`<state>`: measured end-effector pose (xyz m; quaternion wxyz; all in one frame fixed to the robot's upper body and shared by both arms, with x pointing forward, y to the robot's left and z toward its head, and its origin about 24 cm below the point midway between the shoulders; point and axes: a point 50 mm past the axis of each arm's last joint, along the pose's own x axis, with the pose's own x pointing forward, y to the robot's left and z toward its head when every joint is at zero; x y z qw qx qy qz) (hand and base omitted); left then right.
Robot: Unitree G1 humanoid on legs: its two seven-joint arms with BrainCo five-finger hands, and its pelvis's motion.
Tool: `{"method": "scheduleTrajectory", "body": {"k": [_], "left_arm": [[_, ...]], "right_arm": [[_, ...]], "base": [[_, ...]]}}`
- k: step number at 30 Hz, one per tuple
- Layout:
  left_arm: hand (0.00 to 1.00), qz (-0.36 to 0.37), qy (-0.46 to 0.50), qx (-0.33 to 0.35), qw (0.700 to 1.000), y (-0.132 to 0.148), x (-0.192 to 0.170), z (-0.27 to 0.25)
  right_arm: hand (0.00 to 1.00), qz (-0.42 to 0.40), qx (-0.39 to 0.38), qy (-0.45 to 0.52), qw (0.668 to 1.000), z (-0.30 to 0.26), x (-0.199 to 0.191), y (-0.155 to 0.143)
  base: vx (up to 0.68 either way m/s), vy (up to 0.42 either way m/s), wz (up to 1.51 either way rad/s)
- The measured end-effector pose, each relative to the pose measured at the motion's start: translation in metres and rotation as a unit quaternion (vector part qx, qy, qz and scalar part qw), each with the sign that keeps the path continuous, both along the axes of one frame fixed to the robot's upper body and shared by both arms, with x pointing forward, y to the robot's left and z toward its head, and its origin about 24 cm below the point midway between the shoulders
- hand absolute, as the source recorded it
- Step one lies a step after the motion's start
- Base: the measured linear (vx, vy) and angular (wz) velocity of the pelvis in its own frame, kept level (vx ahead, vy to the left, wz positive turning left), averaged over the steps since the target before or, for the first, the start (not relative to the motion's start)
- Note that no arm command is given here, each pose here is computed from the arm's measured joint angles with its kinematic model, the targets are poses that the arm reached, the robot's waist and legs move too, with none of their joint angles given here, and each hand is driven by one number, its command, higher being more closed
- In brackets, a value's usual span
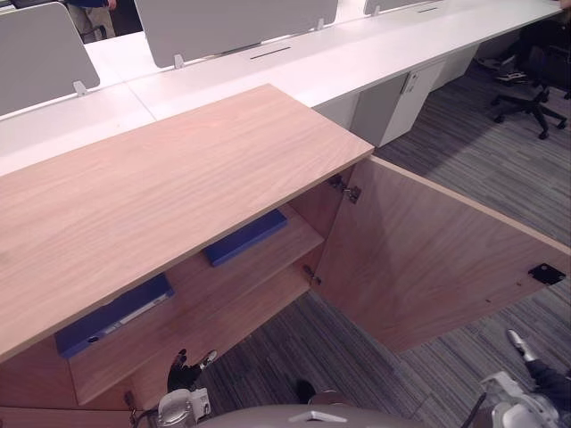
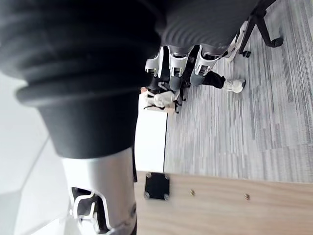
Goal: Walk over to the cabinet, pick up the folder, carry it to the office cabinet, place the folder inside the office cabinet, then close the office cabinet door
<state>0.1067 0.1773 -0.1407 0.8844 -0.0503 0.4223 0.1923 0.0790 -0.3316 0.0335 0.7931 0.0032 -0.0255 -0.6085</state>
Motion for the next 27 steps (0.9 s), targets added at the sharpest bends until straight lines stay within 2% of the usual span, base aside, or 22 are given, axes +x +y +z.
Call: {"method": "scheduleTrajectory", "body": {"k": [8, 14, 20, 27], "left_arm": [[0.0, -0.012, 0.001, -0.004, 1.0, 0.001, -0.001, -0.001], [0.0, -0.028, 0.004, 0.001, 1.0, 0.004, -0.003, -0.001], [0.0, -0.056, 0.022, -0.017, 0.998, -0.004, -0.012, -0.007], [0.0, -0.078, 0.023, 0.0, 0.997, 0.005, -0.014, -0.006]], "right_arm": [[0.0, -0.028, 0.04, -0.059, 0.997, -0.006, 0.004, -0.035], [0.0, 0.012, 0.034, -0.088, 0.996, 0.006, 0.025, -0.061], [0.0, 0.067, 0.031, -0.064, 0.995, 0.015, 0.048, -0.086], [0.0, 0.101, 0.035, -0.01, 0.994, 0.018, 0.058, -0.108]], "base": [[0.02, -0.023, 0.07], [0.0, 0.0, 0.0], [-0.04, -0.013, -0.14], [-0.02, -0.022, -0.06]]}}
